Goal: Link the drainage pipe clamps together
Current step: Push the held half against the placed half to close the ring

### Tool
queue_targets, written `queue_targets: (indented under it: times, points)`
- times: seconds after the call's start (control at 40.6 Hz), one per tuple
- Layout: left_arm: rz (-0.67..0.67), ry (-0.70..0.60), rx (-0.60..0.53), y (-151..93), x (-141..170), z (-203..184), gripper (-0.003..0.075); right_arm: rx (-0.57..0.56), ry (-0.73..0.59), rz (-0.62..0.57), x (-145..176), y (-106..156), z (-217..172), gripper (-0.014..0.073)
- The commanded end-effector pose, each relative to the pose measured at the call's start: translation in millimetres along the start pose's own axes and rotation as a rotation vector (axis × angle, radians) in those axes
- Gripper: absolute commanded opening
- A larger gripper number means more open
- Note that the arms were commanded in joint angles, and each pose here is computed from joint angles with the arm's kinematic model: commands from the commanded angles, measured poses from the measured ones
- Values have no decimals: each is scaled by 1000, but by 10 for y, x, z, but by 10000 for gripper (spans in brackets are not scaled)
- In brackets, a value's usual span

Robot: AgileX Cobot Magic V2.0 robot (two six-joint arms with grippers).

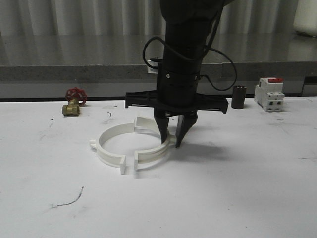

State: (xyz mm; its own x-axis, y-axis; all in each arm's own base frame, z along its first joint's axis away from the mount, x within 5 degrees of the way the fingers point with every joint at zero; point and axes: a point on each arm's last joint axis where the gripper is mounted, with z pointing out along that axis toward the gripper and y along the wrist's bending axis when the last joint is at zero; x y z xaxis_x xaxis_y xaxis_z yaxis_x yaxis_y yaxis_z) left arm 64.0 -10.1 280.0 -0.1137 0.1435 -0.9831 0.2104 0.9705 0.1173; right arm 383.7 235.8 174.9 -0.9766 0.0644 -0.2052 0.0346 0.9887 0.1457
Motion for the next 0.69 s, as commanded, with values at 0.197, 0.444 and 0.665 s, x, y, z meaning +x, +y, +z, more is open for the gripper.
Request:
queue_targets:
  times: [0.197, 0.444, 0.665]
  points:
    - [5, -99, 8, 1, -161, -20, -20, -93, -116, 28, -116, 87, -352, 117]
    - [5, -99, 8, 1, -161, -20, -20, -103, -117, 34, -119, 96, -350, 117]
    - [5, -99, 8, 1, -161, -20, -20, -100, -110, 35, -117, 97, -298, 117]
